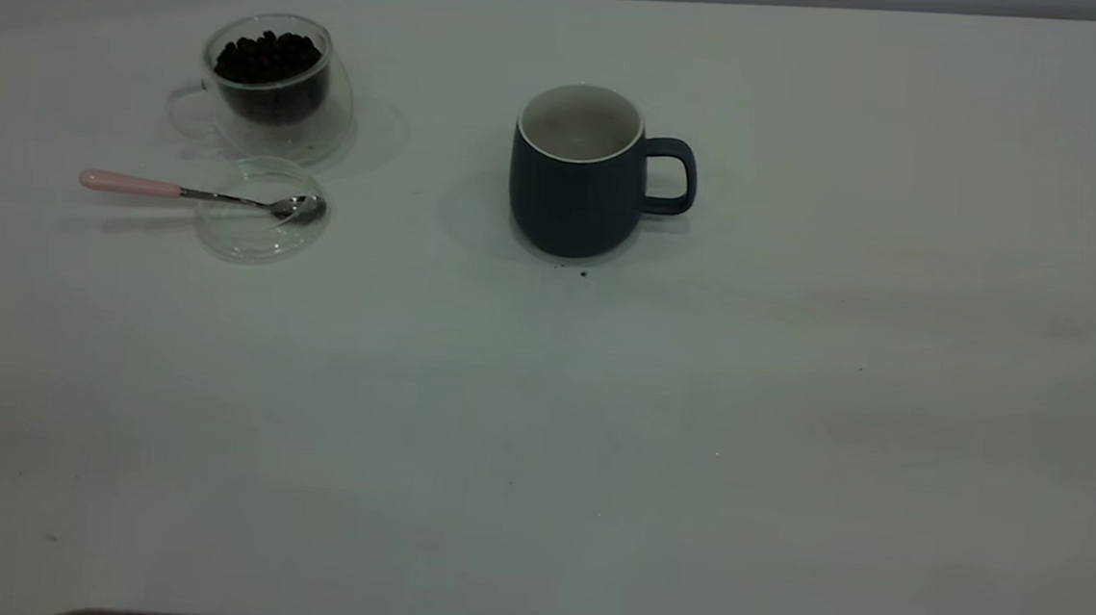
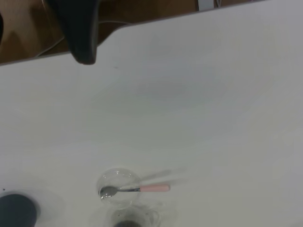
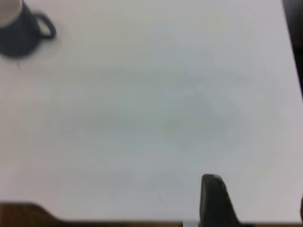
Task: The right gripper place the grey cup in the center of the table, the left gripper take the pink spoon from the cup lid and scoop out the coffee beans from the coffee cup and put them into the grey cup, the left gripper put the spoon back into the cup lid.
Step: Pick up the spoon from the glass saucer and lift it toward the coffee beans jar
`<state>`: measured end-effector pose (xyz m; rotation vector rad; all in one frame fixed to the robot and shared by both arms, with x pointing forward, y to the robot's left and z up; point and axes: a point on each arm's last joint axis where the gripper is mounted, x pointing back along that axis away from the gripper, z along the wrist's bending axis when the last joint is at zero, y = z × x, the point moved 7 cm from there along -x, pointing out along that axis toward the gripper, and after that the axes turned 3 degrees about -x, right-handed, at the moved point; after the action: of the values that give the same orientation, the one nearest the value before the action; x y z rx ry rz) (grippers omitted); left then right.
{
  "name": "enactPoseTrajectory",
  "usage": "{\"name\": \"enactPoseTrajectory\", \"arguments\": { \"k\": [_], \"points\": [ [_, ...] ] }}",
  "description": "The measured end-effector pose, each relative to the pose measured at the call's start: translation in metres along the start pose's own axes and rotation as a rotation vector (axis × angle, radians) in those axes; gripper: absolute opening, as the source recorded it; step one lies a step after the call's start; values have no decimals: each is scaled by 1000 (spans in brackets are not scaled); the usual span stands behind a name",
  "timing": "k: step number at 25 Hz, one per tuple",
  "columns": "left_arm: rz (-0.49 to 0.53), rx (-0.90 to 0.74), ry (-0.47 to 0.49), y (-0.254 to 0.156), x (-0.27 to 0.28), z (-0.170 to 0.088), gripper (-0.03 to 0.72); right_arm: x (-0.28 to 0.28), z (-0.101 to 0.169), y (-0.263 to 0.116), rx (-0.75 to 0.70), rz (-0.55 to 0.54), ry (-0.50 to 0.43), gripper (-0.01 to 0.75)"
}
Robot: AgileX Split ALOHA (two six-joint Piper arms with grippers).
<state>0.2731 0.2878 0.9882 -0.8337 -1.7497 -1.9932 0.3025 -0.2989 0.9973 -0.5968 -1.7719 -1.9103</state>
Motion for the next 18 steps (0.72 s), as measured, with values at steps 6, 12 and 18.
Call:
{"name": "enactPoseTrajectory", "arguments": {
  "k": [6,12,18],
  "points": [
    [0,0,0,0,0,0,445,6,-3,-1,-11,-50,-23,455],
    [0,0,0,0,0,0,445,6,-3,-1,-11,-49,-25,455],
    [0,0,0,0,0,0,445,6,-4,-1,-12,-49,-27,455]
  ]
}}
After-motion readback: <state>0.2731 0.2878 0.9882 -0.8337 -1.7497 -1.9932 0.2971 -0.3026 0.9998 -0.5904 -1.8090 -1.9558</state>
